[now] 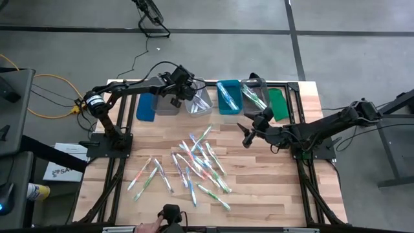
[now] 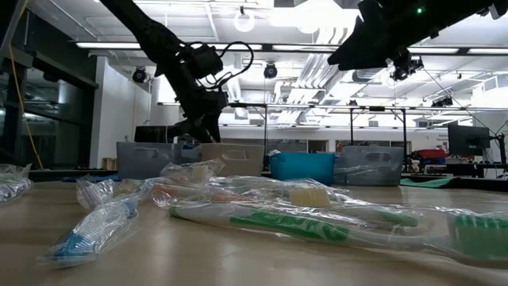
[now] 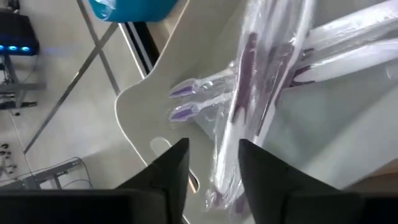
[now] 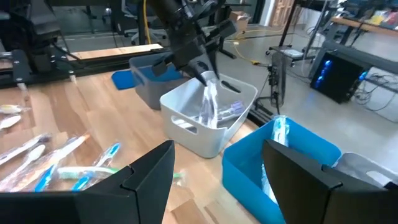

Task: Pick & Place Toothbrushes
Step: Put the violet toothbrush into the gray bin, then put the green toothbrush into the right black bin

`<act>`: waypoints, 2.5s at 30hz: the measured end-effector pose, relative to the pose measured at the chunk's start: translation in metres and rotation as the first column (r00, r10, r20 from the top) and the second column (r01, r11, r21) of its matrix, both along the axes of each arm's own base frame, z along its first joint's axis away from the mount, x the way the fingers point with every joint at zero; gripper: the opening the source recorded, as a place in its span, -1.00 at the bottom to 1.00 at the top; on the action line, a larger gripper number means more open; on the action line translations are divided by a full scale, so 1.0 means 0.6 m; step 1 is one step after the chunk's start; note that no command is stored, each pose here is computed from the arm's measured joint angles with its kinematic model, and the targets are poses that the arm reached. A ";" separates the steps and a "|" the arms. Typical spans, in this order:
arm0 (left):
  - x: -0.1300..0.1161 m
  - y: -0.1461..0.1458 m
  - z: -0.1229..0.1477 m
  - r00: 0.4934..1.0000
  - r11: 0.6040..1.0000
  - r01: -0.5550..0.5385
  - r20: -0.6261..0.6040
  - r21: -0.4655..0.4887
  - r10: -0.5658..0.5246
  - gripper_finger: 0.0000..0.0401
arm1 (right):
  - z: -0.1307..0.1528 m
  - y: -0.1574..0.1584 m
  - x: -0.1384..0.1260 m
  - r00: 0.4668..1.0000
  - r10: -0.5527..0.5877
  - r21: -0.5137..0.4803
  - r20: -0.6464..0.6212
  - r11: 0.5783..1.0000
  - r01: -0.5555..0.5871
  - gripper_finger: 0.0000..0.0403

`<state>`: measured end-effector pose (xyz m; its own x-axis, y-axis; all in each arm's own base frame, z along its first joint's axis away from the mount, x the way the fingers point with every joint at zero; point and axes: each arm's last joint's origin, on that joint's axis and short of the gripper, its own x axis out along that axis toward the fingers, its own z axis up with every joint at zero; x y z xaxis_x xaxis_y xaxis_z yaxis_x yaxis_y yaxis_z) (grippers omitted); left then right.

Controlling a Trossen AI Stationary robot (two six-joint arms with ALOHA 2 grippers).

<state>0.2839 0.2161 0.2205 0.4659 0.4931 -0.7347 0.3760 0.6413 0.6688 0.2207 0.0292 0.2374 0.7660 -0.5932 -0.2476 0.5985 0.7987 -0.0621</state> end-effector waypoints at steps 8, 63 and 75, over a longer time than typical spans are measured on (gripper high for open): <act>0.000 0.005 0.012 0.993 0.993 -0.119 0.012 0.014 0.118 -0.13 | -0.002 0.001 0.000 1.000 0.011 0.018 -0.002 1.000 -0.011 0.17; -0.034 -0.181 -0.009 0.839 0.868 0.265 0.545 -0.420 0.007 -0.13 | -0.035 -0.017 -0.097 1.000 0.030 0.277 0.002 0.960 -0.030 0.17; -0.027 -0.211 -0.015 0.858 0.844 0.301 0.512 -0.445 -0.036 -0.13 | -0.040 -0.007 -0.098 0.995 0.097 0.289 0.000 0.953 -0.093 0.17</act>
<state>0.2680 0.0897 0.2118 0.8537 0.0059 -0.5208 0.2373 0.8857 0.3990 0.1617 0.0252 0.2135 0.8108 -0.4195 -0.4083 0.5193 0.8373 0.1709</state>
